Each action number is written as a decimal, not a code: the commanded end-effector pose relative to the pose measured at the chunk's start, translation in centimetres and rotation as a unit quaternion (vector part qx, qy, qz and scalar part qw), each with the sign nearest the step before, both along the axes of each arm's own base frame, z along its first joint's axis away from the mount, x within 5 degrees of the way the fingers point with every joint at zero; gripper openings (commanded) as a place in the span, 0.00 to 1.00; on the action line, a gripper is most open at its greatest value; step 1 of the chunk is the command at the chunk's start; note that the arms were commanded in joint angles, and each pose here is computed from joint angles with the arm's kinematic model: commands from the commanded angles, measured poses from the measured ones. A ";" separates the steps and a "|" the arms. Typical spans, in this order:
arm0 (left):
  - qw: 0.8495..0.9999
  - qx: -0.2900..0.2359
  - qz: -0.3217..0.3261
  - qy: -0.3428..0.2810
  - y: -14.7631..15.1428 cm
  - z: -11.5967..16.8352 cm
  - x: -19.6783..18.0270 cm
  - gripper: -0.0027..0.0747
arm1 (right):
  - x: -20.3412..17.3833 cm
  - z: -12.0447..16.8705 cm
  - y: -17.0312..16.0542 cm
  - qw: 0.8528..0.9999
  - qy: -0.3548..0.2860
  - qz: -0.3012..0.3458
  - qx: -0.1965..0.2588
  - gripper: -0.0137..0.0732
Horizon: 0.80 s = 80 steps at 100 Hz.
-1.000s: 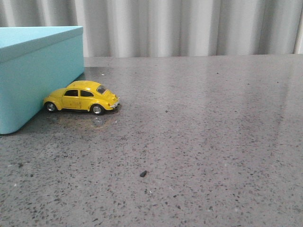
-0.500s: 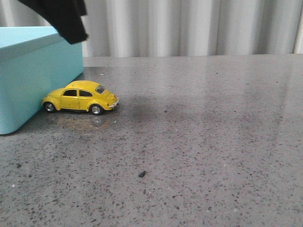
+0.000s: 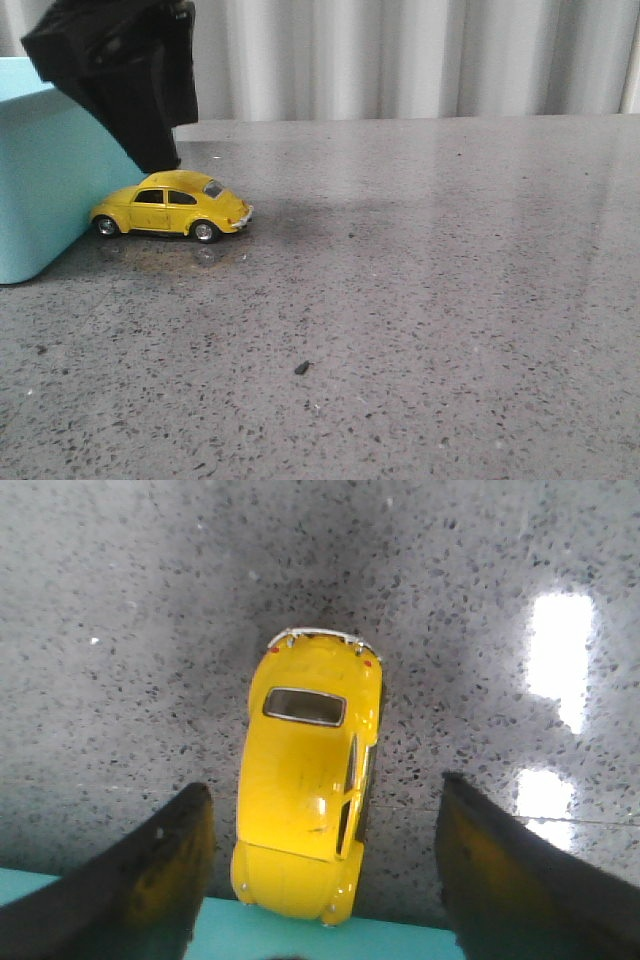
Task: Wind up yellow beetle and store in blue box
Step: 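Lower the left gripper down onto the beetle beside the box, then close the left gripper on the beetle and lift it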
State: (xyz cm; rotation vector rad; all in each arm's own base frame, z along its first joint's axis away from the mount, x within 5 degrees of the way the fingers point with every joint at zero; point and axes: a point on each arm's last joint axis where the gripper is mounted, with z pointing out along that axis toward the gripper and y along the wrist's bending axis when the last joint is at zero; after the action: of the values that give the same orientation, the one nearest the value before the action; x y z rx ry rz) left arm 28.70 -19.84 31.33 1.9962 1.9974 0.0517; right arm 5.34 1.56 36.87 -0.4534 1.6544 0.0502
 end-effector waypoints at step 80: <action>0.997 -0.047 0.025 0.052 0.6 -2.4 3.0 0.64 | 0.3 1.2 0.1 0.997 -0.079 0.003 0.012 0.11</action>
State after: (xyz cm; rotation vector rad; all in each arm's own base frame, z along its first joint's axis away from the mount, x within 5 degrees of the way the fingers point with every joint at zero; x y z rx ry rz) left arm 32.04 -19.01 27.01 1.9970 2.1004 -0.0650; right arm 5.79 1.74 36.50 -0.4451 1.6077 0.0524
